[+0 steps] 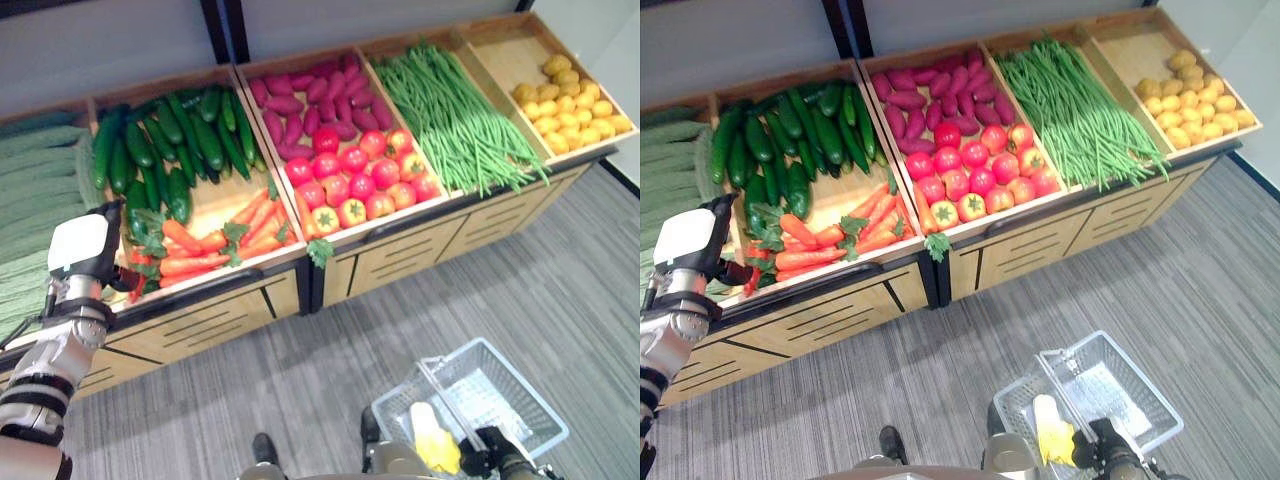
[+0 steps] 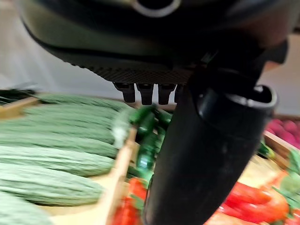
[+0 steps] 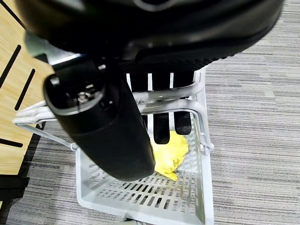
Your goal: Get the vegetables into the basket
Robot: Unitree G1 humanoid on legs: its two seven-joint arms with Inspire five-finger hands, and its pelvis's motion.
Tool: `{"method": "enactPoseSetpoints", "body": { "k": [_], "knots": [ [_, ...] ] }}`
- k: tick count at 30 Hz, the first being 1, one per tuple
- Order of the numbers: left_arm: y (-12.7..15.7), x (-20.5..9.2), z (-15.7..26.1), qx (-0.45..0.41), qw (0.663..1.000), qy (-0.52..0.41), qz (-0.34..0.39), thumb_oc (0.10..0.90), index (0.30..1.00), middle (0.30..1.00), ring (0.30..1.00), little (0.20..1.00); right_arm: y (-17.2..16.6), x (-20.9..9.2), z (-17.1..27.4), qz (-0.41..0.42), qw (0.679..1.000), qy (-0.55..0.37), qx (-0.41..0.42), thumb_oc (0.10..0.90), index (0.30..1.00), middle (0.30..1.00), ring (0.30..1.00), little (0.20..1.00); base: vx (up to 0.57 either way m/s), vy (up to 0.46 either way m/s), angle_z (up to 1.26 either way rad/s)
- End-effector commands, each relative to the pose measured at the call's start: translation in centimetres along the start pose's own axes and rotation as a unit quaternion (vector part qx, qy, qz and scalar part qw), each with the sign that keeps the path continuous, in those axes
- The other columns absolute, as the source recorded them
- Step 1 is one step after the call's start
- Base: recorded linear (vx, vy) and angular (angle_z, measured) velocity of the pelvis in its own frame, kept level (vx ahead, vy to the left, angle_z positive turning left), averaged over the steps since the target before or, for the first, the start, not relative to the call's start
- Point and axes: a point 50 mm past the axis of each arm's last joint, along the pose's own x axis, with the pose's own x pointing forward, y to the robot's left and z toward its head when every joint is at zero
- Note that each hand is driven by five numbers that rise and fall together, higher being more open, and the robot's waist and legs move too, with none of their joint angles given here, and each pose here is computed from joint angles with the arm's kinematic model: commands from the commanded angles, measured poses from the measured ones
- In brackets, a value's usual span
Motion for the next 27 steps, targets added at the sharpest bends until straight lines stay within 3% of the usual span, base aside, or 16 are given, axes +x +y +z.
{"method": "enactPoseSetpoints", "body": {
  "k": [1, 13, 19, 20, 22, 23, 27],
  "knots": [
    [7.3, 3.1, 0.3, 0.043, 0.993, -0.024, 0.106, 0.9, 1.0, 1.0, 1.0, 1.0, -1.6, 0.4, 1.8, -0.022, 0.998, -0.046, -0.026, 0.4, 0.3, 0.3, 0.3, 0.3, 0.01, 0.038, -0.07],
    [8.1, 4.4, 2.3, 0.021, 0.995, -0.058, 0.075, 0.9, 1.0, 1.0, 1.0, 1.0, -2.4, 0.7, 3.1, -0.033, 0.997, -0.061, -0.023, 0.4, 0.3, 0.3, 0.3, 0.3, 0.01, 0.021, -0.06],
    [7.2, 4.9, 2.2, 0.108, 0.992, -0.064, -0.029, 0.9, 1.0, 1.0, 1.0, 1.0, -3.5, 0.9, 3.9, -0.045, 0.996, -0.069, -0.023, 0.4, 0.3, 0.3, 0.3, 0.3, 0.0, 0.022, -0.04],
    [7.3, 4.9, 2.2, 0.108, 0.992, -0.064, -0.029, 0.818, 0.885, 0.885, 0.885, 0.885, -3.4, 0.9, 4.0, -0.045, 0.996, -0.069, -0.022, 0.4, 0.3, 0.3, 0.3, 0.3, 0.0, 0.0, 0.0],
    [7.0, 5.0, 2.2, 0.133, 0.987, -0.063, -0.063, 0.516, 0.462, 0.462, 0.462, 0.462, -3.6, 1.0, 4.2, -0.042, 0.996, -0.071, -0.023, 0.4, 0.3, 0.3, 0.3, 0.3, 0.0, 0.0, 0.0],
    [7.0, 5.0, 2.0, 0.142, 0.986, -0.059, -0.07, 0.4, 0.3, 0.3, 0.3, 0.3, -3.6, 1.0, 4.3, -0.041, 0.996, -0.072, -0.023, 0.4, 0.3, 0.3, 0.3, 0.3, 0.01, 0.014, -0.04],
    [6.4, 4.9, 1.1, 0.14, 0.986, -0.036, -0.079, 0.4, 0.3, 0.3, 0.3, 0.3, -3.5, 1.1, 4.6, -0.034, 0.996, -0.074, -0.023, 0.4, 0.3, 0.3, 0.3, 0.3, 0.0, 0.002, -0.01]
  ]
}}
